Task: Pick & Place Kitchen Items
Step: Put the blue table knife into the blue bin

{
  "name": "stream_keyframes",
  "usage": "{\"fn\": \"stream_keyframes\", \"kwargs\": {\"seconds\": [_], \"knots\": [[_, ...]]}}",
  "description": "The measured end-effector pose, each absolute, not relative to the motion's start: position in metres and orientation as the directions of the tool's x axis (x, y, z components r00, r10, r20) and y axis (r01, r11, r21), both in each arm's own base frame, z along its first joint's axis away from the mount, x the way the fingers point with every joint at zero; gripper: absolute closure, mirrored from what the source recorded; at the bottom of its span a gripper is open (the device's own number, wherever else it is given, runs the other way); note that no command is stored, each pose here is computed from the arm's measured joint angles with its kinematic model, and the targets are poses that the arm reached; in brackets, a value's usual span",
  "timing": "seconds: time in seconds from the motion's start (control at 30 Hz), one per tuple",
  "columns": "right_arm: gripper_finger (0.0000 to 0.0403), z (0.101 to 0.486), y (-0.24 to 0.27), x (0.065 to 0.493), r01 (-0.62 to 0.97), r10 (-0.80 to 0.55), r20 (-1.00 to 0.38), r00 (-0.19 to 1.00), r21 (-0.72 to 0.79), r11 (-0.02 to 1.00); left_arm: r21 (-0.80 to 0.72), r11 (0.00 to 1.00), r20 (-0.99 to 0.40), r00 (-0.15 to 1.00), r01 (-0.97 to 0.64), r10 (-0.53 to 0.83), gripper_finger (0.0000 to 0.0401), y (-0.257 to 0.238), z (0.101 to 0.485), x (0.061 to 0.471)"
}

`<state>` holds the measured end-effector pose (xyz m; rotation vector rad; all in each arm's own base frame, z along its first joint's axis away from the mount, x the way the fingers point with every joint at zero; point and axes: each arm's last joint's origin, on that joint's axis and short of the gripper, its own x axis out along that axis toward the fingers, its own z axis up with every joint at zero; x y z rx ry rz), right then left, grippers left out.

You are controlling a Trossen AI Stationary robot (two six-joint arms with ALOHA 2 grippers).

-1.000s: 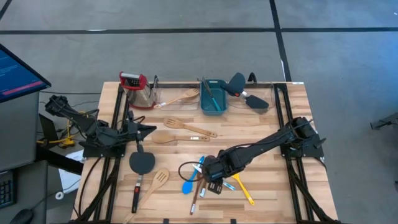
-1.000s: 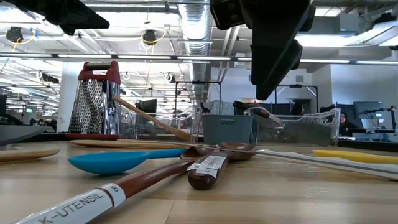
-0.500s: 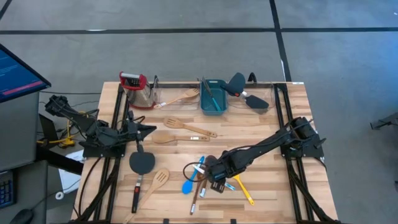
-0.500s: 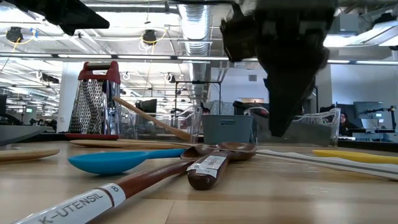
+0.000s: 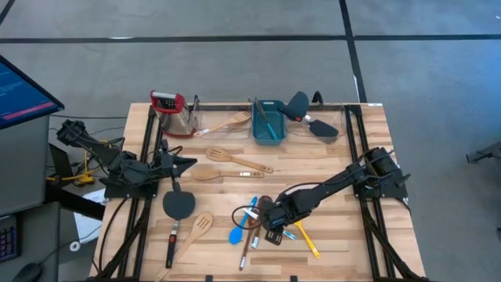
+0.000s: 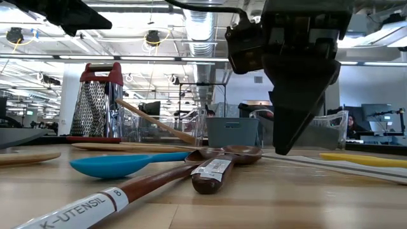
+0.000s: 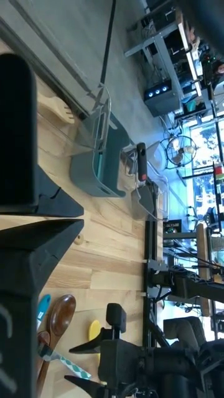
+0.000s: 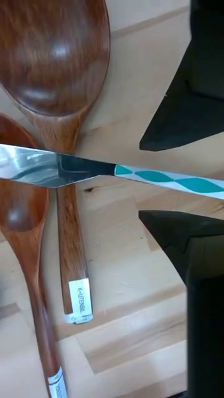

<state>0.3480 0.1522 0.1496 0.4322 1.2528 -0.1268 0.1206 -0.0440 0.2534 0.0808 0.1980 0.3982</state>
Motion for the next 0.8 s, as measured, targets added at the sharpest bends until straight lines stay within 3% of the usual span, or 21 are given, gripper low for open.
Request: {"fn": "stream_keyframes", "kwargs": {"seconds": [0.57, 0.8], "knots": [[0.0229, 0.126, 0.15, 0.331, 0.381, 0.132, -0.941, 0.312, 0.251, 0.89, 0.117, 0.919, -0.176, 0.903, -0.377, 0.393, 0.0397, -0.044, 0.253, 0.121], [0.0249, 0.123, 0.153, 0.329, 0.37, 0.131, -0.939, 0.318, 0.25, 0.895, 0.117, 0.919, -0.176, 0.903, -0.377, 0.393, 0.0397, -0.044, 0.253, 0.121]]}}
